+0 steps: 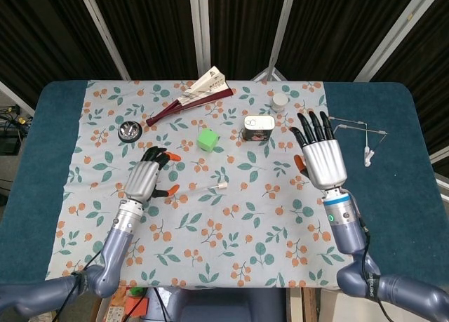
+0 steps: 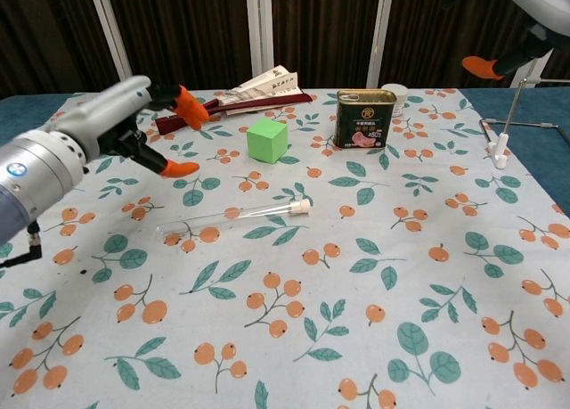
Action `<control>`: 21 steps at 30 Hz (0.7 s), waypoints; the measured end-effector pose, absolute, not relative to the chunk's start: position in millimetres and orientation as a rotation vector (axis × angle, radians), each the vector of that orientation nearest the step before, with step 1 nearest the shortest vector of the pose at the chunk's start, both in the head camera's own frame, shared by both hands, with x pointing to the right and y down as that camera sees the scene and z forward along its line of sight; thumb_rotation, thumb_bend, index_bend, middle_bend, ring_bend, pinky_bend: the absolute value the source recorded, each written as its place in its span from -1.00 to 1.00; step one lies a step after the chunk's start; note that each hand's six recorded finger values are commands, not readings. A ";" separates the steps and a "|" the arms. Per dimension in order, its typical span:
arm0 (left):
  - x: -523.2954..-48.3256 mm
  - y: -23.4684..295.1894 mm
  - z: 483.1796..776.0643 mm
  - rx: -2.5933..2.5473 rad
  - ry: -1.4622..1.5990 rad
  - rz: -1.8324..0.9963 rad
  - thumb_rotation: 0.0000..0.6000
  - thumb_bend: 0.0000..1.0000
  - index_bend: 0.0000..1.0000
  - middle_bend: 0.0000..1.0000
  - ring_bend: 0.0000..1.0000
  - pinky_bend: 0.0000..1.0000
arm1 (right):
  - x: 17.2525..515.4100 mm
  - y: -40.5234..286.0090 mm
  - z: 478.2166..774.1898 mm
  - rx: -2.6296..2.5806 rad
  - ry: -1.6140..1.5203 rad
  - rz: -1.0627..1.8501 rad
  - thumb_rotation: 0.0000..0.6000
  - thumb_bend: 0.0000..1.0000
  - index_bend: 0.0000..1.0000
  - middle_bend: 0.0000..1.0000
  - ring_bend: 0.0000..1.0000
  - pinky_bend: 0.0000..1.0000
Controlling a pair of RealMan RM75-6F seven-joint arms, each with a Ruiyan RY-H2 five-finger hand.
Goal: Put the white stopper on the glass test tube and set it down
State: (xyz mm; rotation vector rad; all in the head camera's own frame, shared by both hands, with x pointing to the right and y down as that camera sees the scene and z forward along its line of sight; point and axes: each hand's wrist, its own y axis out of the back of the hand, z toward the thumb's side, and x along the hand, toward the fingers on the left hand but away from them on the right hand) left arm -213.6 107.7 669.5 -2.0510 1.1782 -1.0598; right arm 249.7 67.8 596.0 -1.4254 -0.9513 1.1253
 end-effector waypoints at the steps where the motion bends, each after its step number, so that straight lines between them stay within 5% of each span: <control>1: -219.3 104.5 662.7 -2.038 1.182 -1.053 1.00 -0.53 -0.53 -0.59 -0.80 -0.96 | 255.6 70.6 595.6 -1.436 -0.965 1.149 1.00 -0.26 -0.82 -0.90 -1.00 -0.96; 9: -275.6 104.1 622.4 -1.946 1.166 -1.107 1.00 -0.59 -0.74 -0.81 -0.98 -1.00 | 309.9 106.5 585.1 -1.549 -1.091 1.341 1.00 -0.31 -1.00 -1.00 -1.00 -1.00; 21: -377.3 174.8 575.1 -1.821 1.128 -1.281 1.00 -0.59 -0.86 -0.89 -1.00 -1.00 | 402.8 186.2 567.6 -1.542 -1.151 1.567 1.00 -0.31 -1.00 -1.00 -1.00 -1.00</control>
